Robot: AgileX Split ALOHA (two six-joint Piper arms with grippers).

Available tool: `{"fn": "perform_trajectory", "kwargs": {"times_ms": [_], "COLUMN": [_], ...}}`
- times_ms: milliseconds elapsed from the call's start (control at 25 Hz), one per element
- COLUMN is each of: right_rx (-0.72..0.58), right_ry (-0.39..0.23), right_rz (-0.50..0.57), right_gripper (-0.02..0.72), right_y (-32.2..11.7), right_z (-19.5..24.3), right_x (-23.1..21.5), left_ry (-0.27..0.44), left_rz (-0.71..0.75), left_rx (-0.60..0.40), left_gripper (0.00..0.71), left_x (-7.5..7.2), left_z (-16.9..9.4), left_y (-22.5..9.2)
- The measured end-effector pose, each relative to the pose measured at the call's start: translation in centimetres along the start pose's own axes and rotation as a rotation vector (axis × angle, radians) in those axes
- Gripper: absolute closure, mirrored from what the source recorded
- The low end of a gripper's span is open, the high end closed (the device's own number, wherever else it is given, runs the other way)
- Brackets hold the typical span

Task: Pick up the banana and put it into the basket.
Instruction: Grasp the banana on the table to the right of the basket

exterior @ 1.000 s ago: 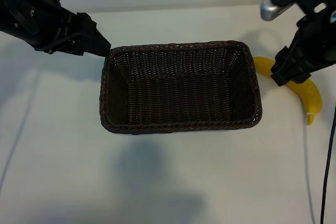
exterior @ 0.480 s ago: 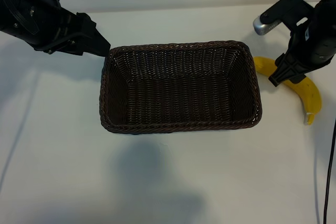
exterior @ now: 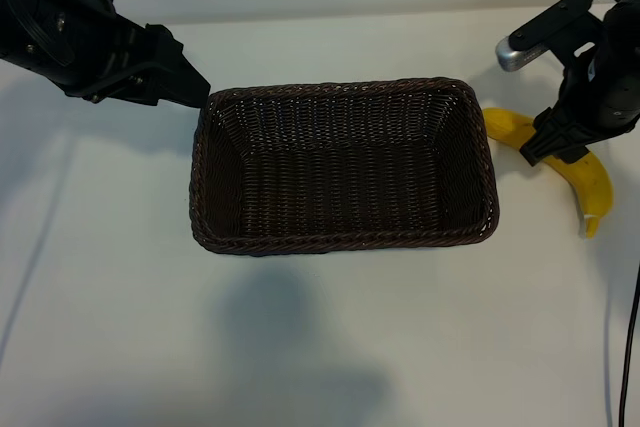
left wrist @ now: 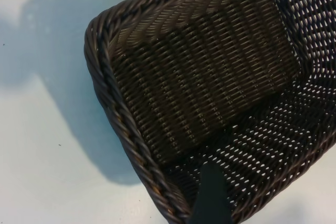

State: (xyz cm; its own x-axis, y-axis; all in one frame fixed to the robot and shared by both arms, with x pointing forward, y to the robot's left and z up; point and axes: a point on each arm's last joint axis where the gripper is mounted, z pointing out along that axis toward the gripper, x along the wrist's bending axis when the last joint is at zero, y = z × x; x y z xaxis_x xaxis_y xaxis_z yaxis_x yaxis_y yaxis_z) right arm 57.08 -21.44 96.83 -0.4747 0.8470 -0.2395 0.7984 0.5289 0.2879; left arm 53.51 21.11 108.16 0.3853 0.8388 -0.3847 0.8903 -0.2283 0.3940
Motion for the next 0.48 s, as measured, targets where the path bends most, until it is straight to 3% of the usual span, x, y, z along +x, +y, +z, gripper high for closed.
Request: {"fn": "perform_trajectory", "kwargs": {"times_ms": [280,480], "right_rx": [-0.019,-0.025], "right_ry": [0.082,0.092], "right_rz": [0.021,0.014], "right_gripper": [0.100,0.100], "right_y": [-0.03,0.03], "right_z": [0.09,0.11], "right_x": [-0.01,0.08], "left_ry": [0.000,0.000], "left_rz": [0.000,0.000], "left_rx": [-0.001,-0.001], "left_gripper": [0.112,0.112], "left_x": [0.00,0.00], "left_z": [0.00,0.00], "left_y": [0.01,0.01]}}
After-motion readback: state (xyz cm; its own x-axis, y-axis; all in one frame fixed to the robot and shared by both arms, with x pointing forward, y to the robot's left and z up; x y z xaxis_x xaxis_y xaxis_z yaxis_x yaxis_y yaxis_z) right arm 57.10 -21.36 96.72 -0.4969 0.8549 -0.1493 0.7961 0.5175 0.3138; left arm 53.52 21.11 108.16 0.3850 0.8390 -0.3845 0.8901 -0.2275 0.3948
